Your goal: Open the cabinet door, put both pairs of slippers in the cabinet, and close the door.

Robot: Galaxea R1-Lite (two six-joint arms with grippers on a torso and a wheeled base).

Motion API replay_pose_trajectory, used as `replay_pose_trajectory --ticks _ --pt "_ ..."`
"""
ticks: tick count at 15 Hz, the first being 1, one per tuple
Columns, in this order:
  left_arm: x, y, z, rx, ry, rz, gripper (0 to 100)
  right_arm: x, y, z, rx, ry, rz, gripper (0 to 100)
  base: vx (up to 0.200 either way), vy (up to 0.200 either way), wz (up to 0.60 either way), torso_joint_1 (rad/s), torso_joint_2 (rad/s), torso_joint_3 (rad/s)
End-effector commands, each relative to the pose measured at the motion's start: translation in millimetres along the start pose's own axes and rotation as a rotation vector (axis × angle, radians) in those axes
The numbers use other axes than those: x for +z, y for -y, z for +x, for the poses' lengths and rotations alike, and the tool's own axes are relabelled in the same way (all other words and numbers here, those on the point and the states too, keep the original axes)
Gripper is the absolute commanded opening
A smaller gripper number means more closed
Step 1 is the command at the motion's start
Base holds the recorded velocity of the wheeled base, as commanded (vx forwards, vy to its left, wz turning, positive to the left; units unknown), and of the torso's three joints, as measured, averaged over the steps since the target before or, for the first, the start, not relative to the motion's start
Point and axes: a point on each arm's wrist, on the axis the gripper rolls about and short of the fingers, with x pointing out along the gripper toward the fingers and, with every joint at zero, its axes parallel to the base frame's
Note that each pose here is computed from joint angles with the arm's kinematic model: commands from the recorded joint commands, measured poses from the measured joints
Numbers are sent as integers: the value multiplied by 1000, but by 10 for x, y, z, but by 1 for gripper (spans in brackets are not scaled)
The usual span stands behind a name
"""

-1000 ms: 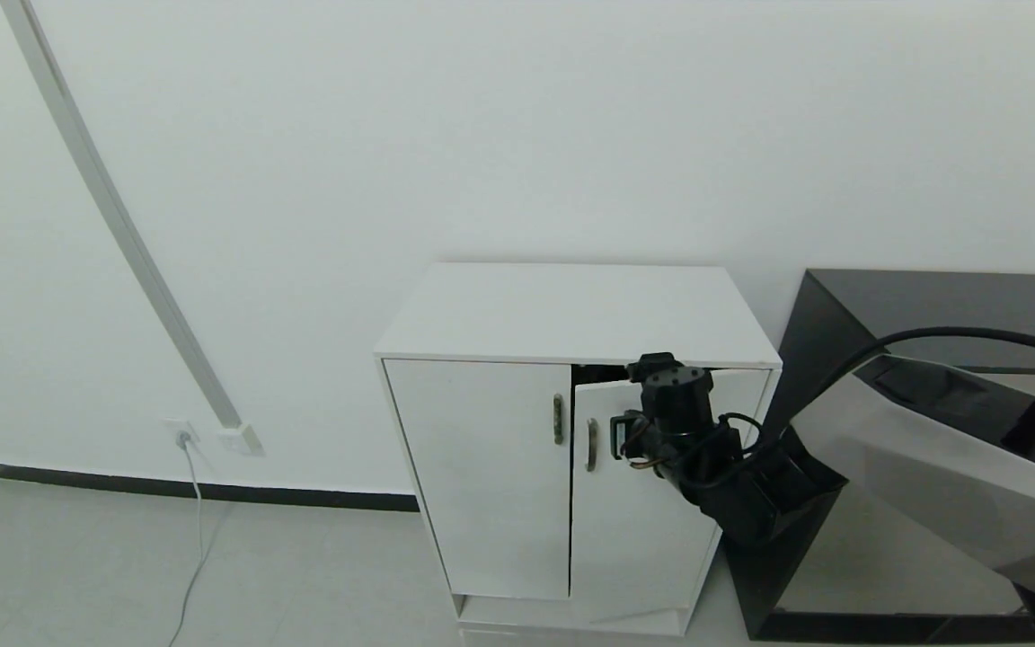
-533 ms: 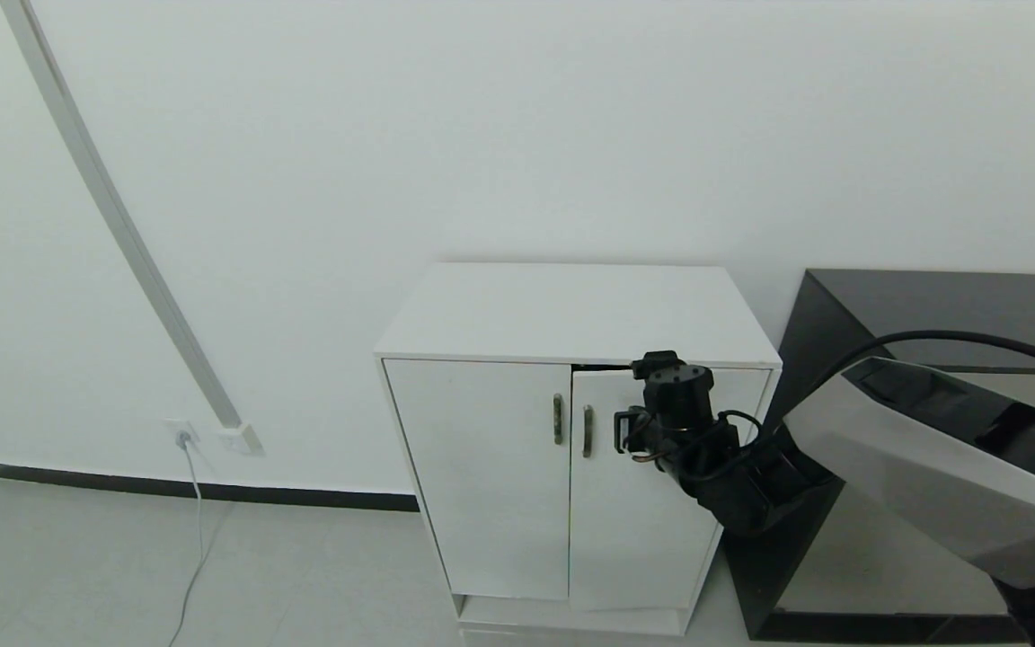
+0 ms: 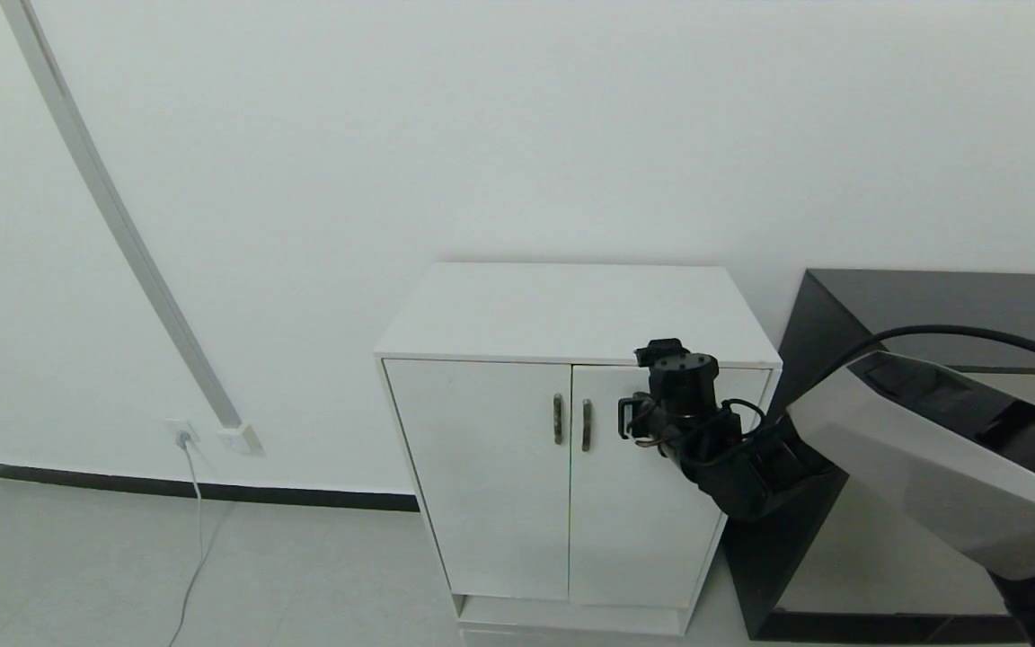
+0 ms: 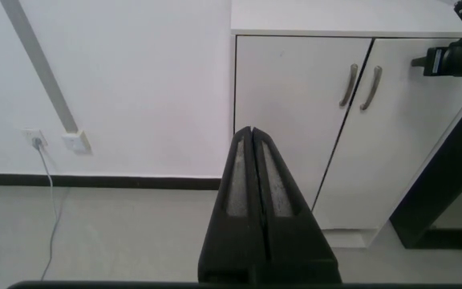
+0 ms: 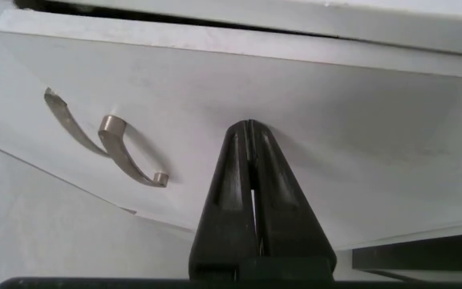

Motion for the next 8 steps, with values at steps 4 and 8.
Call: replay_pose_trajectory --ticks 4,8 --pt "0 0 0 0 0 0 0 -5 18 33 -5 3 2 0 0 0 0 0 0 0" --pt "0 0 0 0 0 0 0 0 25 56 -7 9 0 0 0 0 0 0 0 0"
